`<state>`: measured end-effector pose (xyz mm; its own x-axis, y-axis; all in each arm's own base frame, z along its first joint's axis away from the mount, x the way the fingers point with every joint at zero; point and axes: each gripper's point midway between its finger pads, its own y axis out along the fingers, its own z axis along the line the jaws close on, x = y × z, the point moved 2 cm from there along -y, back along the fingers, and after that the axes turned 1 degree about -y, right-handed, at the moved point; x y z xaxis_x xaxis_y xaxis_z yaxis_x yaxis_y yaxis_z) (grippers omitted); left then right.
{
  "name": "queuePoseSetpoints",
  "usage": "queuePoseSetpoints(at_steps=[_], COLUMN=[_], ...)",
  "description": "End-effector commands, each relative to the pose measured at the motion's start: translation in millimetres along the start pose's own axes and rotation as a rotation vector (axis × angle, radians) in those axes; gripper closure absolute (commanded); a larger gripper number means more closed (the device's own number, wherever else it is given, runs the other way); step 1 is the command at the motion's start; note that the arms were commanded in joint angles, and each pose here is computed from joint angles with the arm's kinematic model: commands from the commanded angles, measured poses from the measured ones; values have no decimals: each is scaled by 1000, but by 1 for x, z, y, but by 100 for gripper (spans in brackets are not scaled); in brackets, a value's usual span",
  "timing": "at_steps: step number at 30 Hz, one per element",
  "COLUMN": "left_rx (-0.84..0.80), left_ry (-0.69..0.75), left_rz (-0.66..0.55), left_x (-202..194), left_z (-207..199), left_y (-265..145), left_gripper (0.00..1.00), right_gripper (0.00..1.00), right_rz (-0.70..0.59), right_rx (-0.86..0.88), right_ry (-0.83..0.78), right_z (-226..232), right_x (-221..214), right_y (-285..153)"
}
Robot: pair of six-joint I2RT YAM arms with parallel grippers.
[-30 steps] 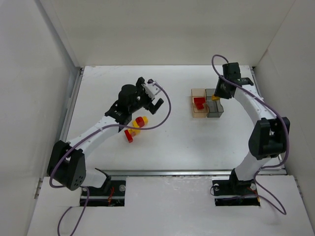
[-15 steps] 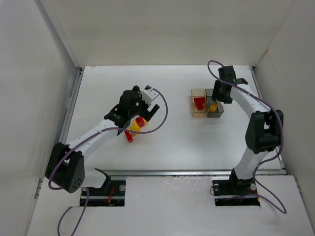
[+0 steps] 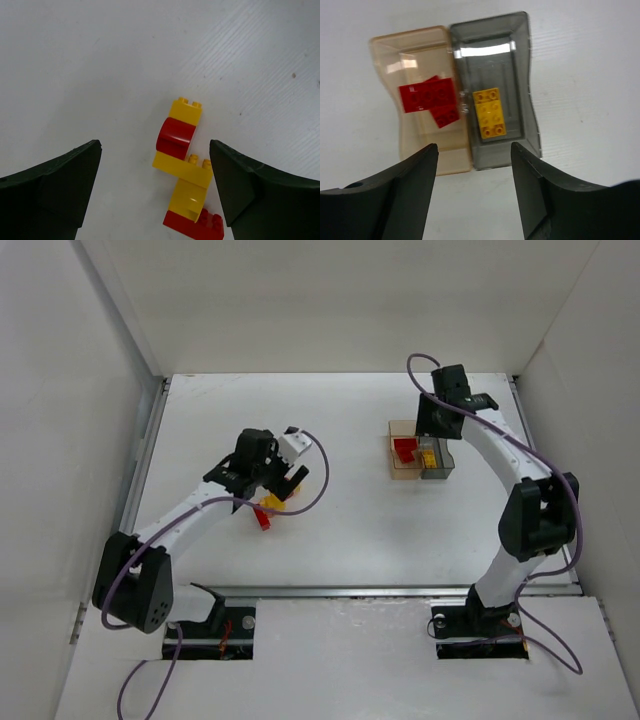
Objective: Sort the legos into containers by color
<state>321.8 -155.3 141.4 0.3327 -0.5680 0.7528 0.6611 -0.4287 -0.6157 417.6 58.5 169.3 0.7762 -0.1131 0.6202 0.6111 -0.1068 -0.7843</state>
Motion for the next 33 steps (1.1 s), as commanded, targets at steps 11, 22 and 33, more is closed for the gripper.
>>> queuePoseSetpoints(at_steps=[11,22,33], left_rx=[-83,-123,-167], left_ry=[152,135,106], left_rz=[129,117,117], left_x=[-27,-36,-39], left_z=[4,-6,-15], left_y=[36,46,52], left_gripper=[11,44,100], right_gripper=[32,32,32], right_rz=[-135,-129,-102], right_rx=[168,187,215], right_ry=[-117,-119,-136], right_z=[74,76,81], right_x=[28,23,17], right_y=[-47,-45,-42])
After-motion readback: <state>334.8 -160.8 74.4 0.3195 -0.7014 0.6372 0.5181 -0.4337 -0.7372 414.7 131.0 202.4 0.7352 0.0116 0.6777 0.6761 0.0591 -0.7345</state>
